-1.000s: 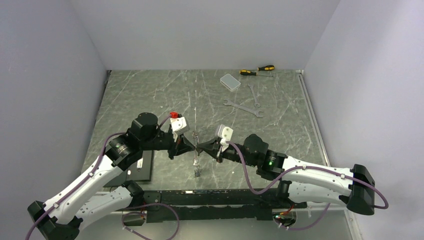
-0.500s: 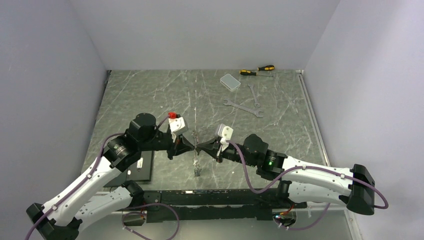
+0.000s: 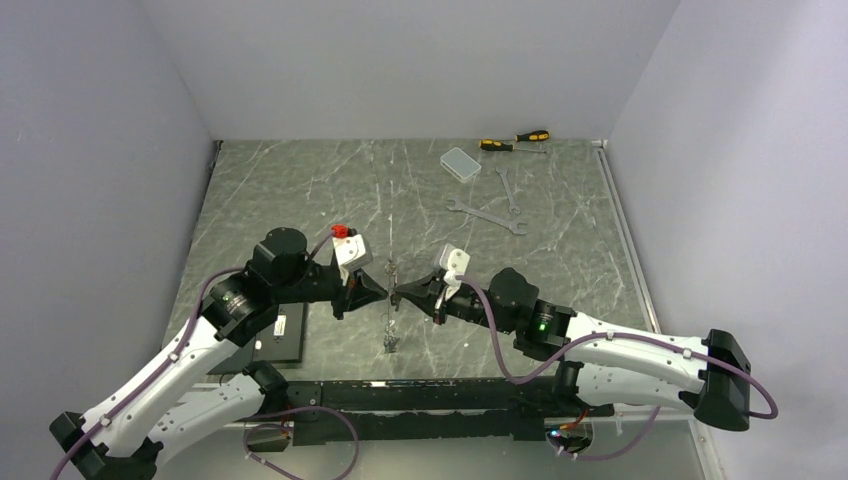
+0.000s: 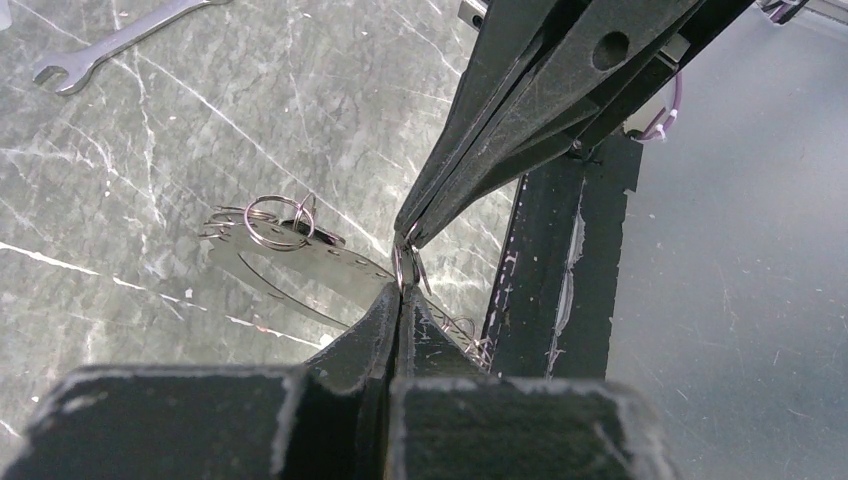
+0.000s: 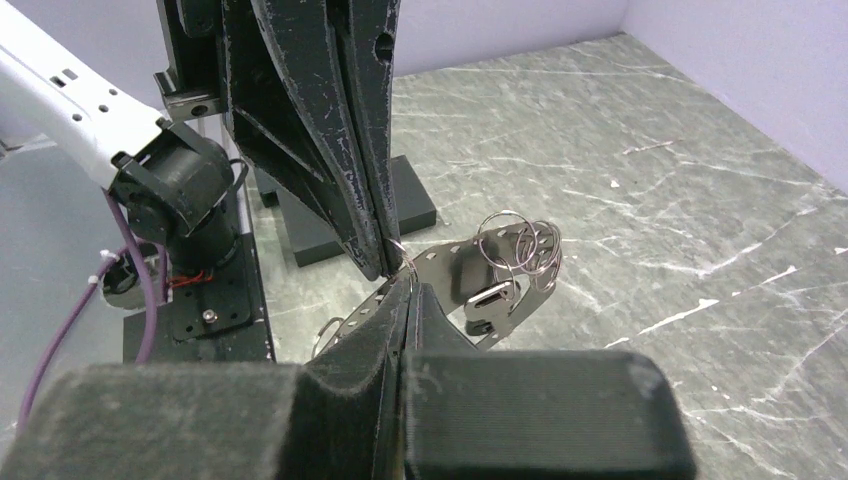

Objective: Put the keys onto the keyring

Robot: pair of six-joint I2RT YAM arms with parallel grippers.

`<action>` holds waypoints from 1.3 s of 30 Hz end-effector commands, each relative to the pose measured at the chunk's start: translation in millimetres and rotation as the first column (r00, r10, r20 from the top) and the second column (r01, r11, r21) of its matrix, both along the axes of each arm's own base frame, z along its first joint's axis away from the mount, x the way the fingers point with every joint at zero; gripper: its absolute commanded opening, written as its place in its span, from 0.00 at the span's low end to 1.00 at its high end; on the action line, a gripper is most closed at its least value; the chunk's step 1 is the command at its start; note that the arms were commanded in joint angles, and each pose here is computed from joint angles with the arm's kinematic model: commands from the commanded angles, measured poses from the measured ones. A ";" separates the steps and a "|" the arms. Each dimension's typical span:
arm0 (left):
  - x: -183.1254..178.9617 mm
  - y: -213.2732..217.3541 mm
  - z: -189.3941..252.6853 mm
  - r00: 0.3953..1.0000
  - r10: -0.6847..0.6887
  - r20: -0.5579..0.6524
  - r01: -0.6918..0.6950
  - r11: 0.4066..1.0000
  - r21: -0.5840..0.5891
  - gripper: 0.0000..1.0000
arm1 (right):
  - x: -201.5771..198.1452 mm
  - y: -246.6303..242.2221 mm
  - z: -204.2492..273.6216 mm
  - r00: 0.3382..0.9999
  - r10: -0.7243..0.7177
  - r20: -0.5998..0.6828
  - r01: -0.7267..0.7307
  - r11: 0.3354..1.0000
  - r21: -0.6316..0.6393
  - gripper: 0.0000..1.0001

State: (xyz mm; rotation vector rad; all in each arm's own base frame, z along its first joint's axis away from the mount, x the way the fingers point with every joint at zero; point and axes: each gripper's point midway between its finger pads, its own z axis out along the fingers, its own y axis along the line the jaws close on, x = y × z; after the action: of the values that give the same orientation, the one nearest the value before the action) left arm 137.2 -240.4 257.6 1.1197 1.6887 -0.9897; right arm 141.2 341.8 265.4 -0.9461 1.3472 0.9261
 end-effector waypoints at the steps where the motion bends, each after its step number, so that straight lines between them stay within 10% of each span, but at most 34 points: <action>1: -4.2 -3.7 31.7 0.996 -0.036 0.080 0.042 0.996 -0.073 0.00 | 9.9 -4.9 27.6 0.998 -0.054 0.015 0.053 0.995 0.082 0.00; 9: -4.0 -1.6 33.1 0.996 -0.024 0.091 0.031 0.996 -0.078 0.00 | 9.4 -3.2 23.8 0.998 -0.054 -0.021 0.056 0.995 0.085 0.00; 16: -1.7 -0.8 31.9 0.996 -0.012 0.091 0.019 0.997 -0.071 0.00 | 6.6 -4.5 21.8 0.999 -0.043 -0.033 0.046 0.996 0.077 0.31; 28: 2.7 0.3 29.1 0.996 0.010 0.090 -0.005 0.998 -0.059 0.00 | 21.5 -25.9 4.5 0.981 -0.178 -0.080 0.182 0.983 0.040 0.34; 33: 6.4 2.1 28.3 0.995 0.032 0.094 -0.027 0.998 -0.051 0.00 | 35.4 -67.1 -48.3 0.863 -0.416 -0.285 0.405 0.909 -0.099 0.47; 39: 9.7 2.3 25.9 0.995 0.044 0.091 -0.041 0.998 -0.039 0.00 | 25.6 -119.4 -126.7 0.522 -0.706 -0.479 0.566 0.707 -0.424 0.54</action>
State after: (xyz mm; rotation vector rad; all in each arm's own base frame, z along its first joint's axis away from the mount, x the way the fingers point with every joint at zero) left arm 141.7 -235.8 260.0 1.0961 1.6837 -0.9442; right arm 169.7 269.2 192.4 -0.4925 1.8769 0.7218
